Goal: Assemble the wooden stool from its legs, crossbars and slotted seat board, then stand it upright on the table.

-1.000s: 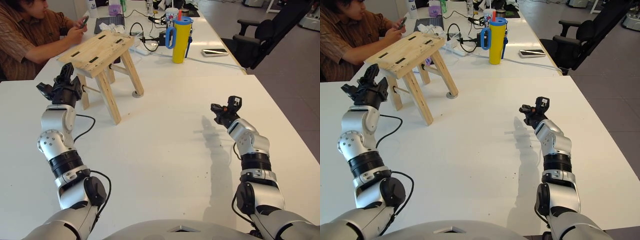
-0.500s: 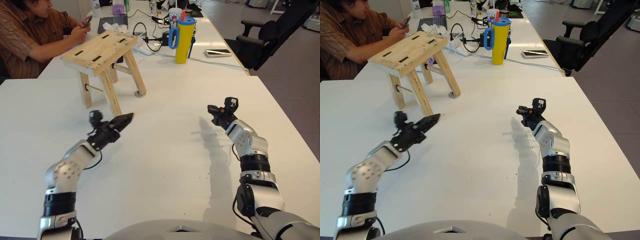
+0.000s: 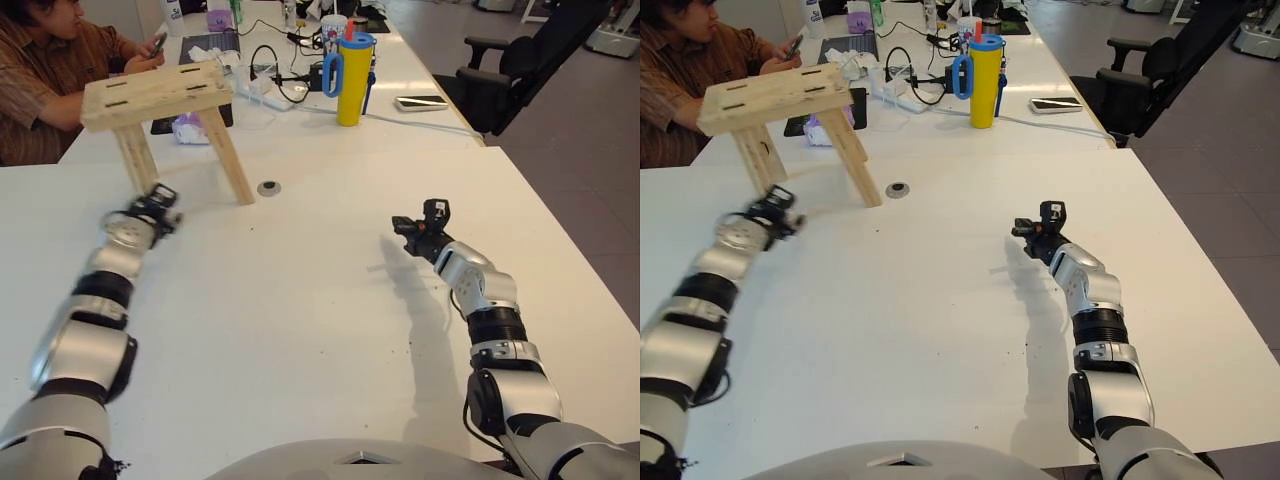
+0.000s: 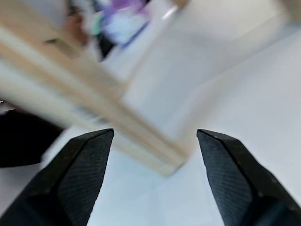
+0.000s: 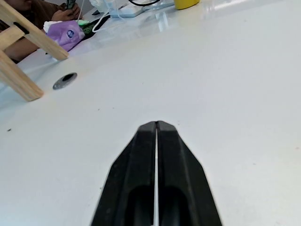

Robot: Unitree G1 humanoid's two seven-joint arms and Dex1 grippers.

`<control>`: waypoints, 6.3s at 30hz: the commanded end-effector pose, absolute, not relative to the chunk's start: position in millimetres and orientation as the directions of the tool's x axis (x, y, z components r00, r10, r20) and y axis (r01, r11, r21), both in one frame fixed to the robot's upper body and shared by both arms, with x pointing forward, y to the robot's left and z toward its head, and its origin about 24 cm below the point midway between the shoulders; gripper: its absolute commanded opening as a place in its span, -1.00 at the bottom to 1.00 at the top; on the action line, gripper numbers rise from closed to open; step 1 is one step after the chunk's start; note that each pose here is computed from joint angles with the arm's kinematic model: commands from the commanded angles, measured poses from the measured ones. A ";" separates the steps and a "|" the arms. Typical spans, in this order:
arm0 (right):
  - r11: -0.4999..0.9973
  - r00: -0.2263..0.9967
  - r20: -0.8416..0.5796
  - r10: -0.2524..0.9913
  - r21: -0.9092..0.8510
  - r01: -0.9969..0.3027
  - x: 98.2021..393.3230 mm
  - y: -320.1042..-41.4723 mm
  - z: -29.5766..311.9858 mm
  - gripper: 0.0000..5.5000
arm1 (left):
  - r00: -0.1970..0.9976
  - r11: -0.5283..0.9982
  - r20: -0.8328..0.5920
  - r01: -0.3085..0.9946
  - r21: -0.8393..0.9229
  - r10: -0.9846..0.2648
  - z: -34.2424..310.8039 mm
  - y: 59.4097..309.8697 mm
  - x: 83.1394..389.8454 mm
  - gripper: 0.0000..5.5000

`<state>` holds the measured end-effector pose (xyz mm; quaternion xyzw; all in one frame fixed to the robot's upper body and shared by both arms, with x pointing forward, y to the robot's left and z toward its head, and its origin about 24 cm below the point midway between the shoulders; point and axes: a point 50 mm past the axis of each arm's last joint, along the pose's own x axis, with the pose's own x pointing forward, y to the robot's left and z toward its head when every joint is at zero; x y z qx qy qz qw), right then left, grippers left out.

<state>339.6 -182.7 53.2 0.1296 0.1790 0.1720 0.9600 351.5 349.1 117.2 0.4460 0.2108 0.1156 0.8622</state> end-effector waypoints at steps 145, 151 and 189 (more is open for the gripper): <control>0.992 0.987 0.103 -0.127 -0.015 0.129 366.6 -183.7 85.8 -1.00 | 0.989 0.996 0.139 -0.054 0.071 0.044 89.3 182.5 371.1 0.19; 0.996 0.996 0.077 -0.036 0.080 0.030 368.5 -179.4 83.6 -1.00 | 0.989 0.994 0.131 -0.078 0.071 0.068 85.1 184.1 371.8 0.19; 0.996 0.996 -0.040 -0.077 -0.036 0.076 356.2 -193.4 35.9 -1.00 | 0.984 0.974 0.056 -0.175 0.147 0.168 34.5 194.6 349.4 0.19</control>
